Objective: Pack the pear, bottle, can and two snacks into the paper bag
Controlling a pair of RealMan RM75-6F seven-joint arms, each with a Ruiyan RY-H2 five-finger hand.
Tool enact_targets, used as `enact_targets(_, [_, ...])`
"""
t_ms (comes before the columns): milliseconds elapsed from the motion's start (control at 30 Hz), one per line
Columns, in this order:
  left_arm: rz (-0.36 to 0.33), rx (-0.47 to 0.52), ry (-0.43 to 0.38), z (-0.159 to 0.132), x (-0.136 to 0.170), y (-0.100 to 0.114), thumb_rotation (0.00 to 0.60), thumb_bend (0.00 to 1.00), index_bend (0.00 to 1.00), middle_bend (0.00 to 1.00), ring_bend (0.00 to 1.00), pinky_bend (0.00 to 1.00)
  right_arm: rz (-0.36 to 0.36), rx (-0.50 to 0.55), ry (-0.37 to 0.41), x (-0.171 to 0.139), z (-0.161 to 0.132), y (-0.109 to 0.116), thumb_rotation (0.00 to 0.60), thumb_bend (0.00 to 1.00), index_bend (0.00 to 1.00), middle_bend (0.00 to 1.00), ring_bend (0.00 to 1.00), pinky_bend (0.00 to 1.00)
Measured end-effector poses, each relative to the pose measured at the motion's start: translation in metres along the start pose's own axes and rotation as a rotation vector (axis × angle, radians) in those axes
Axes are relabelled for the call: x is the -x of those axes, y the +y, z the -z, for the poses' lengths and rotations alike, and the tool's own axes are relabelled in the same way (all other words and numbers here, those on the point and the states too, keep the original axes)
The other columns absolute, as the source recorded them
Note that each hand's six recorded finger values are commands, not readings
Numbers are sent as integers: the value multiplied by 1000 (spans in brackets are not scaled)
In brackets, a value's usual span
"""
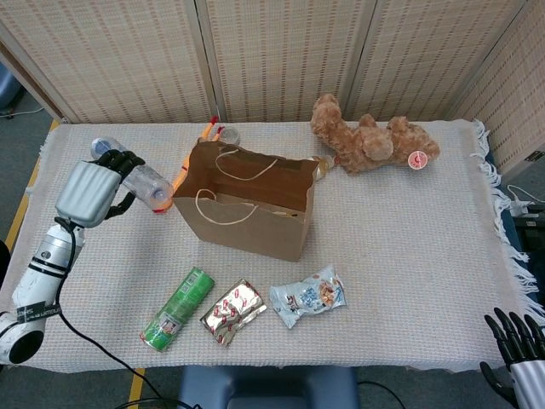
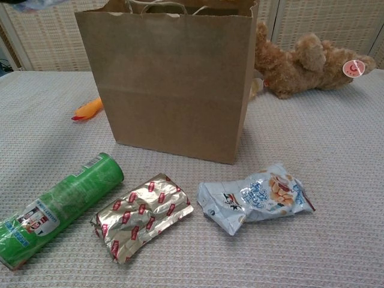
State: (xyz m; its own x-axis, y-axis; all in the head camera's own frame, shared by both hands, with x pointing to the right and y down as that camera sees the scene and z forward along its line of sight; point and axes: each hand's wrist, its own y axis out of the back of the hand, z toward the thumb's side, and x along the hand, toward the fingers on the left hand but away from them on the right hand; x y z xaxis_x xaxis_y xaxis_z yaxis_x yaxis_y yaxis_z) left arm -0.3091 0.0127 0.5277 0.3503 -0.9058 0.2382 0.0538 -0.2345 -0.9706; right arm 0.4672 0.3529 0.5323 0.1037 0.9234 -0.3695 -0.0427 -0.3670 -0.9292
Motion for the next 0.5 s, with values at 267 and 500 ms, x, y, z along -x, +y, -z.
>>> enact_targets(267, [-81, 89, -84, -60, -16, 31, 600, 633, 647, 652, 578, 683, -3, 4, -4, 0, 1, 0, 600, 231, 0, 0, 0, 0])
enact_targets(500, [-93, 151, -191, -113, -9, 39, 600, 633, 646, 651, 578, 686, -4, 8, -7, 0, 2, 0, 600, 231, 0, 0, 0, 0])
